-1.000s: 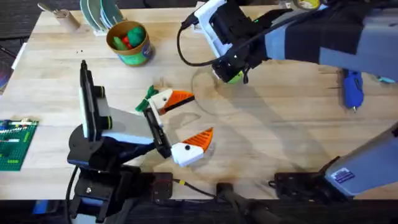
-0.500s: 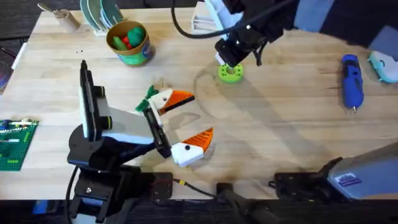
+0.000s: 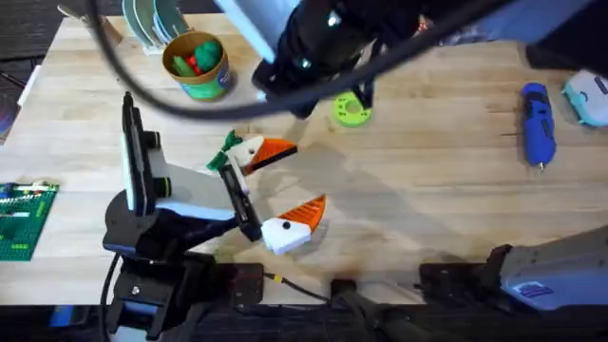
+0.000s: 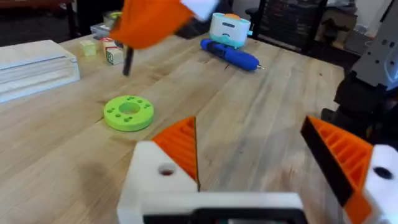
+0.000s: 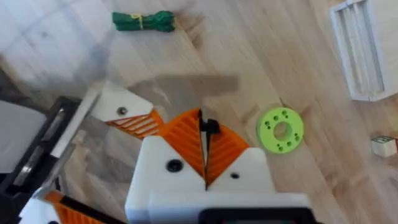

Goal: Pick up the gripper from the table and insert it into the empty holder that is missing its gripper. Then pick up a screw, insert it into the mounting hole, and use the screwdriver to tighten it. Finally, clean up the table by picking up the vegetable and placing it into the bucket.

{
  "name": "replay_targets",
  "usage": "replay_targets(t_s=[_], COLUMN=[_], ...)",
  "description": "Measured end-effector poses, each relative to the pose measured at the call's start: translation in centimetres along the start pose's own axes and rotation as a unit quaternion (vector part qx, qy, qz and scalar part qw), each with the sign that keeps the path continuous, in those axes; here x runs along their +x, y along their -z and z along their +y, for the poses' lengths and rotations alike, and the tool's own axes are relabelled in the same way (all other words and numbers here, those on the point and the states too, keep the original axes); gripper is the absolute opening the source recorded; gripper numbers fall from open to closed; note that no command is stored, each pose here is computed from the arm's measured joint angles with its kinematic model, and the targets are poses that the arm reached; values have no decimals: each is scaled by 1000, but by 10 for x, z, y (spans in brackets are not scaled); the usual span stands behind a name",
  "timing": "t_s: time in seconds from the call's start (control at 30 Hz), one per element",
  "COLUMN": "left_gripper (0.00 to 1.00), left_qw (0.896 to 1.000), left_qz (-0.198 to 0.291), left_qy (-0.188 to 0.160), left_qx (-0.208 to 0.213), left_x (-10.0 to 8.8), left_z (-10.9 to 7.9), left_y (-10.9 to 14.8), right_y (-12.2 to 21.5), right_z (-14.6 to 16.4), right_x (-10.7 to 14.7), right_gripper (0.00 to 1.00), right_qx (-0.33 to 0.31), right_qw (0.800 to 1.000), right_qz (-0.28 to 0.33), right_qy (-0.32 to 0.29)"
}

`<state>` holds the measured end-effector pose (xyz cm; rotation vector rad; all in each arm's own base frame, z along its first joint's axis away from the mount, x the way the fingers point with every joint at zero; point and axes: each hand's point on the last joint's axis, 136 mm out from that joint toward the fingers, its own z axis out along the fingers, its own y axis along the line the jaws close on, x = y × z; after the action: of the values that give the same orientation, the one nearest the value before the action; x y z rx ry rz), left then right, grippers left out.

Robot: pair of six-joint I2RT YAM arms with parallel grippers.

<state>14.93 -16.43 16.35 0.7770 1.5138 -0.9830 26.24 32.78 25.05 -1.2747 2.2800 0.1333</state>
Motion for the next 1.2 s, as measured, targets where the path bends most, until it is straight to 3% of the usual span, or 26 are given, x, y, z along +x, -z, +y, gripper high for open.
replay_targets(t_s=[0.27,0.53,1.2], left_gripper=[992,993,993], left_qw=[1000,1000,1000], left_qz=[0,0,1], left_qy=[-10,-24,-25], left_qx=[0,0,0], left_x=[0,0,0], left_z=[0,0,0], left_y=[0,0,0], right_y=[6,9,-13], right_z=[46,69,79], right_x=[-3,-2,4], right_gripper=[7,7,7], right_qx=[-27,-81,-99], right_qw=[998,996,994], right_qz=[-5,-7,24], right_qy=[48,48,45])
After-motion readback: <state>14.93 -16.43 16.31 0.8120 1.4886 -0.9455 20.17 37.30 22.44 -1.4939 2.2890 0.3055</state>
